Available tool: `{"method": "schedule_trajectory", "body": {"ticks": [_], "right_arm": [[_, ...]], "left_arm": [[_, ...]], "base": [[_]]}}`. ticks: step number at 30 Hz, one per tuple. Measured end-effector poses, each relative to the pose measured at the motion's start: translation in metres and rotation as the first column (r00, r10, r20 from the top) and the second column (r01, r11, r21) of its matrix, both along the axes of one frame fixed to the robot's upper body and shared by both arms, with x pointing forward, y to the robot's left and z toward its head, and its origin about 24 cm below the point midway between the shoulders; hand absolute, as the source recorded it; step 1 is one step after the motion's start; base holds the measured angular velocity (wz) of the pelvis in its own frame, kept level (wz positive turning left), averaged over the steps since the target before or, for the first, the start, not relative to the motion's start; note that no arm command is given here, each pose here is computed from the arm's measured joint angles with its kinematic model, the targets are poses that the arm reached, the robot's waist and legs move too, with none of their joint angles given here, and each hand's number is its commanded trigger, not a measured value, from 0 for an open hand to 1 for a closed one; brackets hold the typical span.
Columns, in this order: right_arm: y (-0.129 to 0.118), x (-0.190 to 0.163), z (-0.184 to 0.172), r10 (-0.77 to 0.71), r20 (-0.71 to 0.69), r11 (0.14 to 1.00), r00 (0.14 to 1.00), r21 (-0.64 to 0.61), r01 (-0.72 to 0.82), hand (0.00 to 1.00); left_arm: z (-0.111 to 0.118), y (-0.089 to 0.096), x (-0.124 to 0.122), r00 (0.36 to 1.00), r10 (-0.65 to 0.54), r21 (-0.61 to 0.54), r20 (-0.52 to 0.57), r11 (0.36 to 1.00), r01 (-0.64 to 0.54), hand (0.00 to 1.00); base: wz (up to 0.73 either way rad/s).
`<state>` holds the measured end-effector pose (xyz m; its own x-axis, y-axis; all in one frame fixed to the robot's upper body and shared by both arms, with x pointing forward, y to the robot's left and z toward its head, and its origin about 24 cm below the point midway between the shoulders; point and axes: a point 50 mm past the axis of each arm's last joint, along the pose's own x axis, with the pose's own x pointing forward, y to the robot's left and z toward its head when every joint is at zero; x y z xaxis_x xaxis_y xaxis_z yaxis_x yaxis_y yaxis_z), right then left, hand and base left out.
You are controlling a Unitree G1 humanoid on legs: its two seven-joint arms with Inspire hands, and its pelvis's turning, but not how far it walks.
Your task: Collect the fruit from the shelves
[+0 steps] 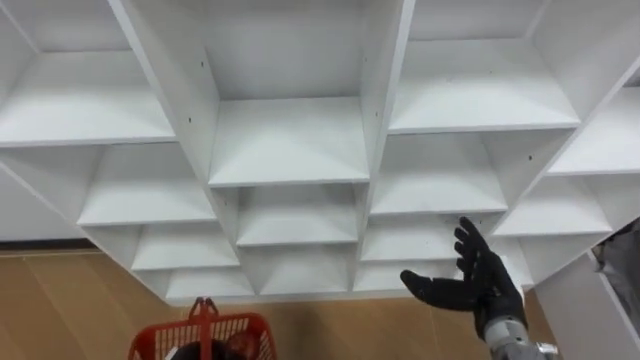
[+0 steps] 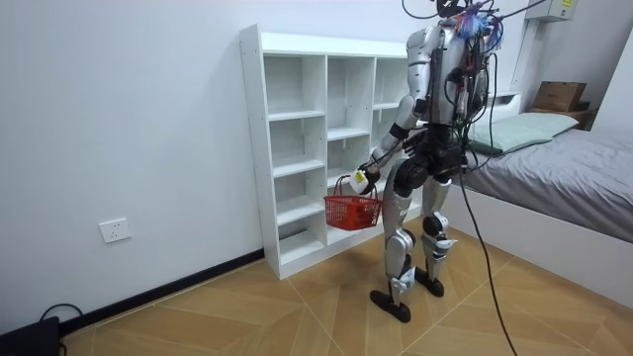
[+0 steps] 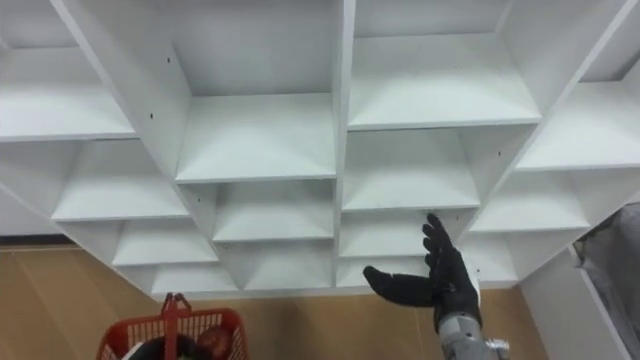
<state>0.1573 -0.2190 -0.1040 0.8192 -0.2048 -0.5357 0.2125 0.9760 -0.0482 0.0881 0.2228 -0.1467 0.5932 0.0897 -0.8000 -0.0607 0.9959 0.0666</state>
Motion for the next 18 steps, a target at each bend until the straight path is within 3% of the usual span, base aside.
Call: {"method": "schedule_trajectory", "body": {"ticks": [4,9,18], "right_arm": [[-0.016,-0.041,-0.028,-0.082,-0.204,0.997,0.976,-0.023,0.079,0.0],[-0.026,-0.107,-0.054,-0.185,-0.474,0.981,0.861,-0.035,0.192,0.0],[-0.02,-0.163,-0.065,-0.266,-0.662,0.929,0.701,0.019,0.369,0.0]], "left_arm": [[-0.006,0.013,-0.021,0.992,0.097,0.029,-0.076,0.995,-0.095,1.0],[-0.011,0.018,-0.044,0.969,0.202,0.044,-0.142,0.979,-0.198,1.0],[-0.017,0.015,-0.061,0.93,0.276,0.034,-0.241,0.96,-0.276,1.0]], "base": [[0.0],[0.0],[0.0]]}}
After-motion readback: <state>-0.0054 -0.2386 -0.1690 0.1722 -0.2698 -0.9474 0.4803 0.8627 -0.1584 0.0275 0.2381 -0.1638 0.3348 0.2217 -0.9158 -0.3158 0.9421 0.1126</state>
